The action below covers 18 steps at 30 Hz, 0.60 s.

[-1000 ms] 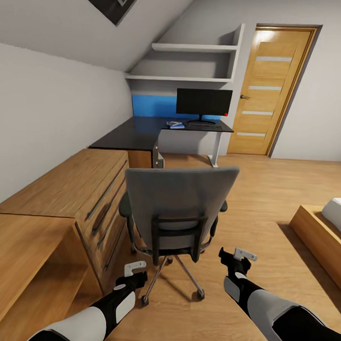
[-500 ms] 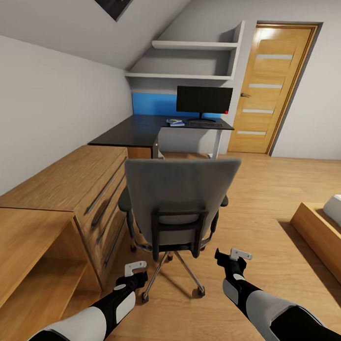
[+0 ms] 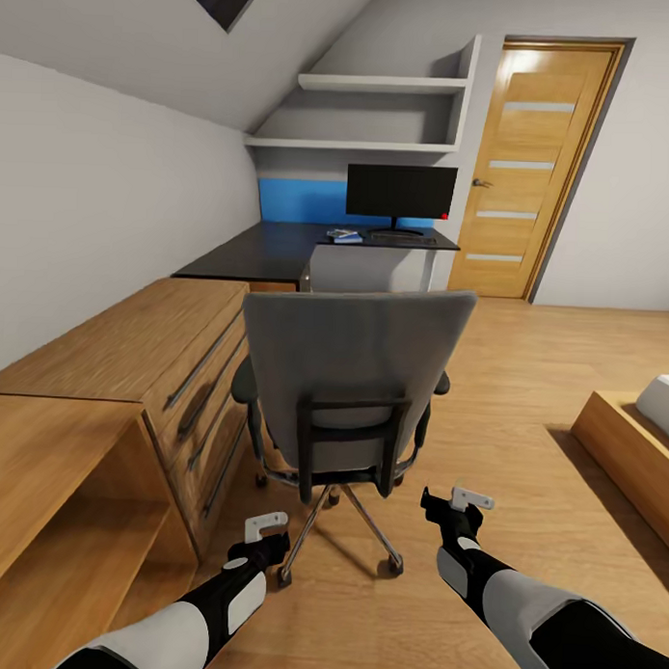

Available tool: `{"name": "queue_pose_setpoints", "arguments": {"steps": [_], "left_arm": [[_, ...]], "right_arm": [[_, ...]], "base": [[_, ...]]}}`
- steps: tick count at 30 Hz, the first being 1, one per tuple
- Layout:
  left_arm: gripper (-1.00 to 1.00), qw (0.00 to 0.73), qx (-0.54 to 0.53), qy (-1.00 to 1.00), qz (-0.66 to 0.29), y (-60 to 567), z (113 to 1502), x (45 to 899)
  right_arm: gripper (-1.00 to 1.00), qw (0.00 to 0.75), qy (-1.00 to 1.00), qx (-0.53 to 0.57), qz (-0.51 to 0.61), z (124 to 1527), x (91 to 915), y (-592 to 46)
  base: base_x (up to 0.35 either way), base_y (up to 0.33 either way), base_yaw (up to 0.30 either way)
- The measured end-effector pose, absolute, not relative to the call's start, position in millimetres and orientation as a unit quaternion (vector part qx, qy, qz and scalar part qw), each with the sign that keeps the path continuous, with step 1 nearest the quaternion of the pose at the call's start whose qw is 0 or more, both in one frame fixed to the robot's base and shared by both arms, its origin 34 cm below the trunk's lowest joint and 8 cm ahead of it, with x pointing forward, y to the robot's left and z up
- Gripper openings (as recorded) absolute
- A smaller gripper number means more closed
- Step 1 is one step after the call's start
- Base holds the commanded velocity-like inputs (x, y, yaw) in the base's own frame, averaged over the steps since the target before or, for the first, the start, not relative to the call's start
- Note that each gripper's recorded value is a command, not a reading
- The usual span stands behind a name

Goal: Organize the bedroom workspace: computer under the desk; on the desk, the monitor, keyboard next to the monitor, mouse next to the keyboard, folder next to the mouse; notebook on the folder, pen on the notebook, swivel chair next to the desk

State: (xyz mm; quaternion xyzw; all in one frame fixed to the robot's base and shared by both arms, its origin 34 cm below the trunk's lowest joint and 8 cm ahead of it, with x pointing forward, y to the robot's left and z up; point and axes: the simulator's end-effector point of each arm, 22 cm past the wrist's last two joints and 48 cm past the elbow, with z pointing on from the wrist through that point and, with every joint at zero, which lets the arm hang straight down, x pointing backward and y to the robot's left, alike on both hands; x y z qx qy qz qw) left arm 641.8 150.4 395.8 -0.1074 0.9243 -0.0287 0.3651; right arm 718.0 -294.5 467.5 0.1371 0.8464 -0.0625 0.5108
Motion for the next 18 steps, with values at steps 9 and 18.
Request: {"name": "queue_pose_setpoints", "arguments": {"steps": [9, 18], "left_arm": [[1.00, 0.365, -0.104, 0.925, -0.029, 149.1, 376.3, 637.3], [1.00, 0.366, -0.104, 0.925, -0.029, 149.1, 356.6, 632.6]], "right_arm": [[1.00, 0.521, 0.847, 0.087, -0.054, 451.9, 718.8, -279.6], [1.00, 0.535, 0.840, 0.077, -0.055, 438.4, 717.6, -278.1]], "base": [[0.000, 0.000, 0.000], [0.000, 0.000, 0.000]]}}
